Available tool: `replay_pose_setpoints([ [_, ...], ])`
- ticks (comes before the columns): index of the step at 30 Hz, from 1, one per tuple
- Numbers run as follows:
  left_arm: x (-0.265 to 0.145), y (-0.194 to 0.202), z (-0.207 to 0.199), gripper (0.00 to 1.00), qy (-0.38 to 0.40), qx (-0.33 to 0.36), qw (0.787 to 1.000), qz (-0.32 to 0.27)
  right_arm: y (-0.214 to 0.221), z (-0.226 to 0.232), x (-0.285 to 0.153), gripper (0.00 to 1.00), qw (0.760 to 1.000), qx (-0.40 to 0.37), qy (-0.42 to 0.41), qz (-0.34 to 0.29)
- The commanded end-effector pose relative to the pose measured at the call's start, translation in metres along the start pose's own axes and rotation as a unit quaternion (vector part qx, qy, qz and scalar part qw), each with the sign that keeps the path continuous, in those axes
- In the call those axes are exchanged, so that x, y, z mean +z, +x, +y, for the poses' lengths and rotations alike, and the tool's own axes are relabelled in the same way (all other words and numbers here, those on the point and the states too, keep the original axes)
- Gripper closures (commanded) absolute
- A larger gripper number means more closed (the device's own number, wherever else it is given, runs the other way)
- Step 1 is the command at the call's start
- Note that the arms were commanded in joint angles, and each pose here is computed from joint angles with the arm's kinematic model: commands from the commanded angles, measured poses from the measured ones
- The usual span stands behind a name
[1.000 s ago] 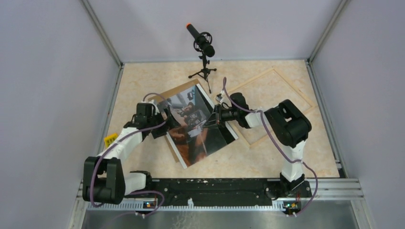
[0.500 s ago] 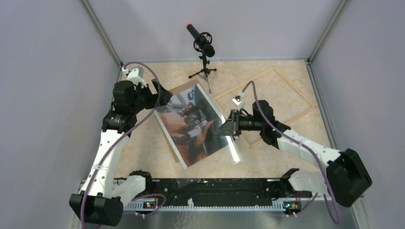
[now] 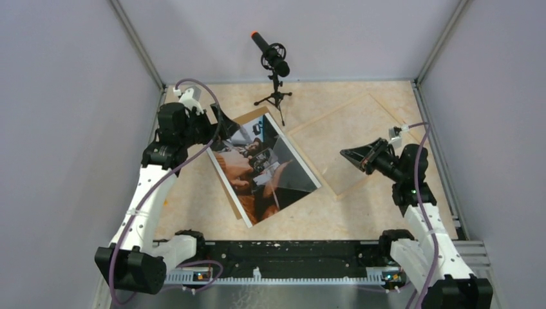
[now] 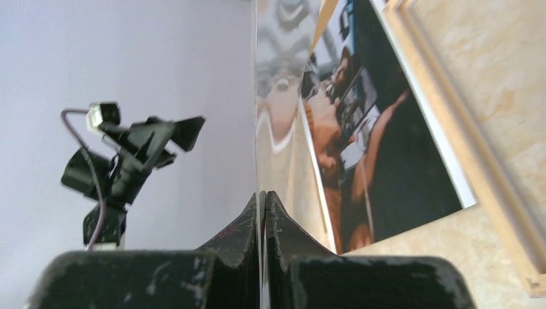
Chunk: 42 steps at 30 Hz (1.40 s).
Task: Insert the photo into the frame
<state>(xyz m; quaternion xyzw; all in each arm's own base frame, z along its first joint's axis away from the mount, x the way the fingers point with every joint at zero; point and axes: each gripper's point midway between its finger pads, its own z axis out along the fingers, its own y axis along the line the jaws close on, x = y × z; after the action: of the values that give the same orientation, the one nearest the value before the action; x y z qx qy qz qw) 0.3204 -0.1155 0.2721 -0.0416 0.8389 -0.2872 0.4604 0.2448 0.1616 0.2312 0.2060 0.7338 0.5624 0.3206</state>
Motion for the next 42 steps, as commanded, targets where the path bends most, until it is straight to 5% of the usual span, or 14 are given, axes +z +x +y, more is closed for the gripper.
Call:
replay_pose_setpoints([
  [1, -0.002, -0.032, -0.038, 0.02, 0.065, 0.016, 0.997, -0.037, -0.027, 0.003, 0.004, 1.0, 0.999, -0.031, -0.005, -0.013],
  [13, 0.033, 0.002, -0.103, 0.02, 0.146, 0.061, 0.987, 0.026, -0.143, -0.033, 0.025, 1.0, 0.979, -0.091, 0.054, -0.173],
  [22, 0.056, 0.085, -0.126, 0.02, 0.109, 0.175, 0.973, 0.099, -0.152, -0.086, 0.026, 1.0, 0.966, -0.042, 0.063, -0.245],
  [29, 0.05, 0.094, -0.118, 0.01, 0.084, 0.185, 0.976, 0.077, -0.14, -0.128, 0.022, 1.0, 0.962, -0.024, 0.094, -0.257],
  [42, 0.06, 0.088, -0.098, 0.01, 0.073, 0.167, 0.981, 0.072, -0.112, -0.154, 0.048, 0.49, 0.984, -0.047, 0.101, -0.136],
])
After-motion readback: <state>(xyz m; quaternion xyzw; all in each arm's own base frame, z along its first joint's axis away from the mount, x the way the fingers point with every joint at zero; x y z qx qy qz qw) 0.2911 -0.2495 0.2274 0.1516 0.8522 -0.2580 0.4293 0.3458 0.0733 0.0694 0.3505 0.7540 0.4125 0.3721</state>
